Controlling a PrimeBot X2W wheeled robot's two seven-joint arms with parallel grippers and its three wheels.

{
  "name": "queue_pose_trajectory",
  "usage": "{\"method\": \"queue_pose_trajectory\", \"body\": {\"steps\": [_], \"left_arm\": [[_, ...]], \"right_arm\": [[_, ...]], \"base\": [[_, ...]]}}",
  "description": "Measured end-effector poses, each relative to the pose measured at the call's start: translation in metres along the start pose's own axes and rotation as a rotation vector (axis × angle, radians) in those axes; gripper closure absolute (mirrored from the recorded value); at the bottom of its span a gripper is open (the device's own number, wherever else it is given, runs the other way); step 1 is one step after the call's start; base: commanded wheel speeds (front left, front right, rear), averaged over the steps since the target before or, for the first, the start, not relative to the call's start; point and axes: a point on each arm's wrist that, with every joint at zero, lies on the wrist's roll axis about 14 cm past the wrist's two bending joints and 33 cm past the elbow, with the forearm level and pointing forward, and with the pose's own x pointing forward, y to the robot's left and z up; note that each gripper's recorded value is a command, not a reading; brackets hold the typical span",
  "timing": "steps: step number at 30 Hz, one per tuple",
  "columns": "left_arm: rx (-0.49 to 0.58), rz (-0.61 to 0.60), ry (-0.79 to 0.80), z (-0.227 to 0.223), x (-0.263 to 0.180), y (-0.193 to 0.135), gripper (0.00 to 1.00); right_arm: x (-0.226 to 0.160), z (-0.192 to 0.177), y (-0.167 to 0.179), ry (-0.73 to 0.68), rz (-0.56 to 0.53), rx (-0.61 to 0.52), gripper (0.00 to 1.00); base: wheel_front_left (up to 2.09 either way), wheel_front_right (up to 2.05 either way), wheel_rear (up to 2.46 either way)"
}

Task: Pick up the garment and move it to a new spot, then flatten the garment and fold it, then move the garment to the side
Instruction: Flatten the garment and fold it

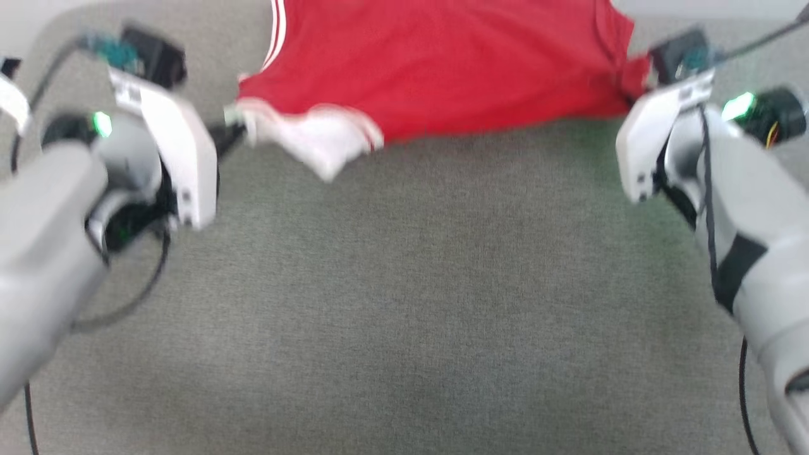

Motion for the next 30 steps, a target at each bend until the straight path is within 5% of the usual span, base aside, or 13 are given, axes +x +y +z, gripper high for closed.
{"method": "queue_pose_trajectory", "body": {"steps": [21,30], "left_arm": [[-0.211,-0.076,0.311,-0.160,-0.096,-0.091,1.00],[-0.229,-0.089,0.352,-0.176,-0.113,-0.102,1.00]], "right_arm": [[-0.131,-0.136,0.018,0.347,0.258,0.000,1.00],[-0.165,-0.143,0.029,0.340,0.285,0.088,1.00]], "base": [[0.00,0.00,0.00],[0.00,0.00,0.00]]}}
